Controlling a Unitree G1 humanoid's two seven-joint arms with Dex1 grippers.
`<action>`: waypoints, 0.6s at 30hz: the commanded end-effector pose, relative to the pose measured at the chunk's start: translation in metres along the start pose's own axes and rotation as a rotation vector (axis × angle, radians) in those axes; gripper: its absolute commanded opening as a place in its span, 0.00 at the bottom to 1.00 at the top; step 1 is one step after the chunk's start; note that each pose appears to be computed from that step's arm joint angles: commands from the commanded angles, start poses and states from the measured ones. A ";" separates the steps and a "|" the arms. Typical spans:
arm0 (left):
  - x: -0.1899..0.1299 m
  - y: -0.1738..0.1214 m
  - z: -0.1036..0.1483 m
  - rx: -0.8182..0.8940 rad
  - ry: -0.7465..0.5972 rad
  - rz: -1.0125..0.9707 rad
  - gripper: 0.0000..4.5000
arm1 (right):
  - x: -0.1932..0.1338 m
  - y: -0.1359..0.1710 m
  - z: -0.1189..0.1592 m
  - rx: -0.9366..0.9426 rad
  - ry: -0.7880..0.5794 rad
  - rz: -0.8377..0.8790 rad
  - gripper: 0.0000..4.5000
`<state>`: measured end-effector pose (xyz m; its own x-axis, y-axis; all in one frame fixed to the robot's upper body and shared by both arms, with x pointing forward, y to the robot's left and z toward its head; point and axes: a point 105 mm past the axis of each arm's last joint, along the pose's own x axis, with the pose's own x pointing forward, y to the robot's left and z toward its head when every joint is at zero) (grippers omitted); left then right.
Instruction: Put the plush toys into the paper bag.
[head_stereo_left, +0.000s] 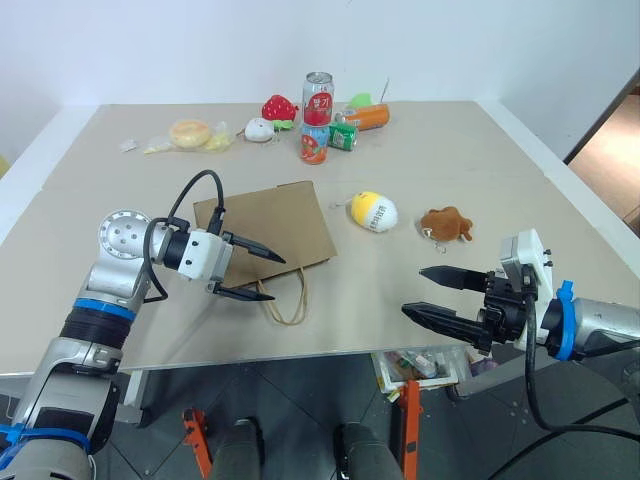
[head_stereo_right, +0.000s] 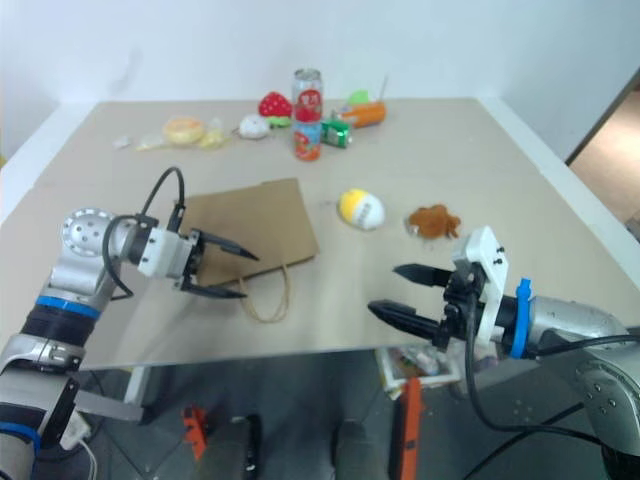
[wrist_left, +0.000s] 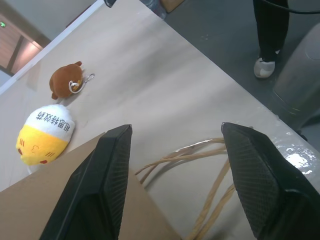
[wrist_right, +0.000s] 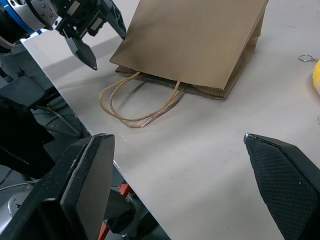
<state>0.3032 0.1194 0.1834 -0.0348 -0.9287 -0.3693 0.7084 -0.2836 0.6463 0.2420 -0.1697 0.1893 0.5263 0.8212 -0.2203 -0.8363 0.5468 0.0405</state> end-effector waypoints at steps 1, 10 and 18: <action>-0.001 -0.003 0.000 0.038 0.018 -0.027 0.66 | -0.003 0.002 0.009 -0.034 -0.028 -0.008 1.00; 0.009 -0.009 -0.016 0.057 0.052 -0.076 0.66 | -0.004 0.004 0.007 -0.028 -0.028 -0.019 1.00; 0.019 -0.008 -0.024 0.068 0.059 -0.092 0.66 | -0.005 0.006 0.007 -0.024 -0.030 -0.029 1.00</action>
<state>0.3104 0.1150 0.1476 -0.0572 -0.8842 -0.4636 0.6894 -0.3709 0.6223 0.2397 -0.1713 0.1840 0.5461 0.8063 -0.2272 -0.8181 0.5717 0.0622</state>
